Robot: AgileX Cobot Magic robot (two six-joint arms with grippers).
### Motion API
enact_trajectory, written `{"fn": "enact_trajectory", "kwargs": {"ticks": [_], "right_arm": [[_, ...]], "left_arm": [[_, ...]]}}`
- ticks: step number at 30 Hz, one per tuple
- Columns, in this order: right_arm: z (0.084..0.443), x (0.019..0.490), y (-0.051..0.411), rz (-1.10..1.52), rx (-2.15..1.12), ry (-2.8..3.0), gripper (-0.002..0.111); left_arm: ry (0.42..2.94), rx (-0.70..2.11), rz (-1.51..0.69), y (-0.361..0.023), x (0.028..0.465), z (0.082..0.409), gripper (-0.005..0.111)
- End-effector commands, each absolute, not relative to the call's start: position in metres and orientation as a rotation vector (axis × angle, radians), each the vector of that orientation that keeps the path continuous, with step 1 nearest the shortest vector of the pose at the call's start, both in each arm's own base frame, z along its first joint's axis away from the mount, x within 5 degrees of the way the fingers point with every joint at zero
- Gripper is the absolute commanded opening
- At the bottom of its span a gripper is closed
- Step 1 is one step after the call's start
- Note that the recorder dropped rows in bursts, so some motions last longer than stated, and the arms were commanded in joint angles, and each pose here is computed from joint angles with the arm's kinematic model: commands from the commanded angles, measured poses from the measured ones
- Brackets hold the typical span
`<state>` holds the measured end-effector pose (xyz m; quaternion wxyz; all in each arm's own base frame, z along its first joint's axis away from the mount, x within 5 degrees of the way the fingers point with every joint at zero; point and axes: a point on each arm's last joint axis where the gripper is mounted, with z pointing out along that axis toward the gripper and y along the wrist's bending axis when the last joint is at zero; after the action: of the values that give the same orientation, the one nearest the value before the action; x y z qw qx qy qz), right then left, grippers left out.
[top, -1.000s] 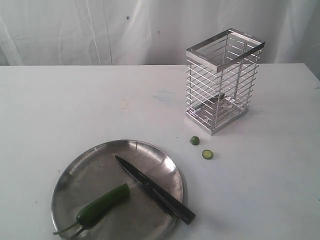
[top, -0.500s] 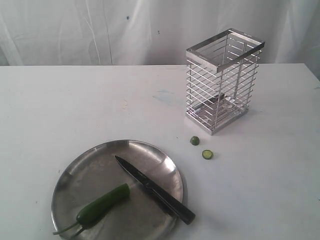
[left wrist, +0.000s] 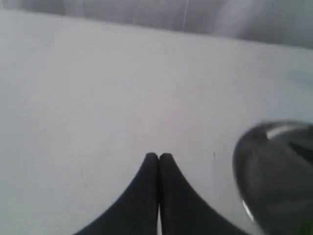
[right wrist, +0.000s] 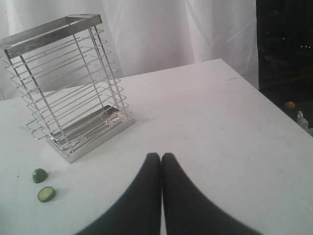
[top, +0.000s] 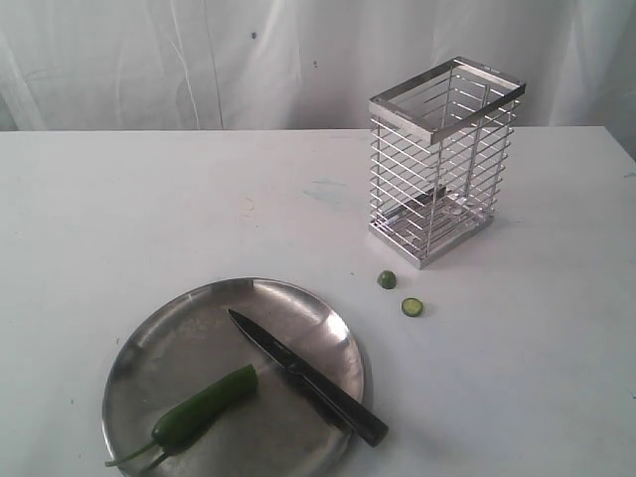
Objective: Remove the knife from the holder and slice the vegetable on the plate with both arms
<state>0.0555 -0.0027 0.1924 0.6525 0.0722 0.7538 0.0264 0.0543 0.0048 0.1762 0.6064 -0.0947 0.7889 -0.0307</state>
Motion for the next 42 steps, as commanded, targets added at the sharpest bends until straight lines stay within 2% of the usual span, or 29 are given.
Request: {"fn": "enact_trajectory", "kwargs": {"ticks": [1, 4, 9, 14, 42], "right_arm": [[0.1923, 0.0555, -0.0031, 0.053, 0.166, 1.706, 0.0], [0.1923, 0.0555, -0.0031, 0.053, 0.166, 1.706, 0.0], [0.1923, 0.0555, -0.0031, 0.053, 0.166, 1.706, 0.0], [0.1923, 0.0555, -0.0031, 0.053, 0.166, 1.706, 0.0], [0.1923, 0.0555, -0.0031, 0.053, 0.166, 1.706, 0.0]], "left_arm": [[2.014, -0.015, -0.057, -0.0021, 0.0487, 0.1596, 0.0], [2.013, 0.109, 0.0, -0.0029, 0.0486, 0.1594, 0.0], [2.016, -0.032, -0.095, -0.0033, 0.0486, 0.1594, 0.0], [2.004, 0.086, -0.014, -0.0031, 0.049, 0.1602, 0.0], [1.999, 0.086, -0.022, -0.0036, 0.0491, 0.1606, 0.0]]}}
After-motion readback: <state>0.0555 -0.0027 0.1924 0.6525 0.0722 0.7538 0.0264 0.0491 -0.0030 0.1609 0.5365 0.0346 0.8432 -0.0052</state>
